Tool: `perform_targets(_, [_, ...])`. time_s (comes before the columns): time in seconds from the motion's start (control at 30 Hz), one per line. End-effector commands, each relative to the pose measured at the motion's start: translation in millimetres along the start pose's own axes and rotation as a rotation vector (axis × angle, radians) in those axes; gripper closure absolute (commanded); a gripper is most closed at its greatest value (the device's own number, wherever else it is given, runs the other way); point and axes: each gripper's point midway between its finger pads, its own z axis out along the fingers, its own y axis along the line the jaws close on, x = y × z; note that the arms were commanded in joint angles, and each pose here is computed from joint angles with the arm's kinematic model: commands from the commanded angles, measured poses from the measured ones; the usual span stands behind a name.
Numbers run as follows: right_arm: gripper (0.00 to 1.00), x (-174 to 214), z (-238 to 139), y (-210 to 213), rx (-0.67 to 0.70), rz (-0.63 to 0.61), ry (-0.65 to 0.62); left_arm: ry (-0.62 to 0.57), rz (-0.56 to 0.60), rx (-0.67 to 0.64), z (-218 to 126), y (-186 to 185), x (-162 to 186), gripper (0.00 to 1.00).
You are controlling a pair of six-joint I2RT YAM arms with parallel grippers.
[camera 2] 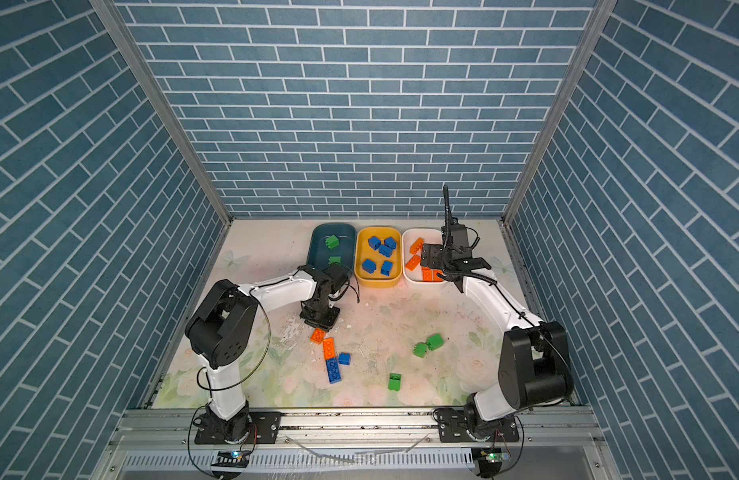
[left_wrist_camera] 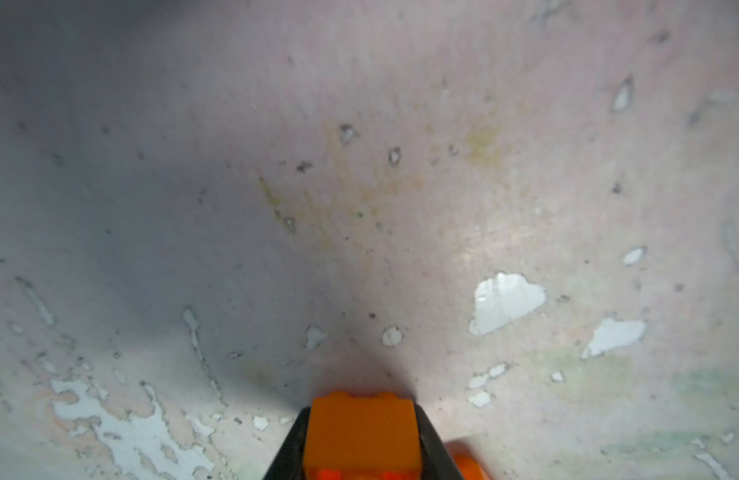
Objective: Sort the legos into containers by color
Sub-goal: 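Carry the orange brick over the yellow bin into the white bin and release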
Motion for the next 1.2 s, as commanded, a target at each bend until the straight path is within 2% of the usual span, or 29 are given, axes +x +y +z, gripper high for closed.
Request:
perform_targets(0.0, [0.04, 11, -4, 8, -0.058, 0.058, 0.02, -0.06, -0.014, -0.007, -13, -1, -15, 0.69])
perform_targets(0.13, [0.05, 25, -4, 30, -0.192, 0.098, 0.04, -0.177, -0.074, 0.058, -39, -11, -40, 0.7])
perform_targets(0.33, [0.08, 40, -9, 76, -0.427, 0.112, -0.079, -0.425, -0.227, 0.256, -96, -39, -101, 0.71])
perform_targets(0.53, [0.04, 73, -12, 124, -0.573, -0.02, -0.004, -0.586, -0.323, 0.418, -140, -62, -152, 0.72])
perform_targets(0.67, [0.09, 87, -20, 160, -0.721, -0.085, 0.035, -0.636, -0.363, 0.495, -158, -74, -170, 0.72])
perform_targets(0.8, [0.11, 87, -30, 197, -0.863, -0.142, -0.006, -0.677, -0.412, 0.521, -167, -79, -178, 0.72])
perform_targets(1.0, [0.18, 65, -18, 210, -0.847, -0.107, -0.123, -0.691, -0.445, 0.559, -171, -82, -179, 0.72])
perform_targets(1.07, [0.23, 58, -11, 208, -0.817, -0.082, -0.152, -0.687, -0.443, 0.568, -171, -83, -178, 0.71])
perform_targets(1.17, [0.37, 50, -11, 213, -0.838, -0.074, -0.201, -0.675, -0.447, 0.582, -169, -86, -177, 0.72])
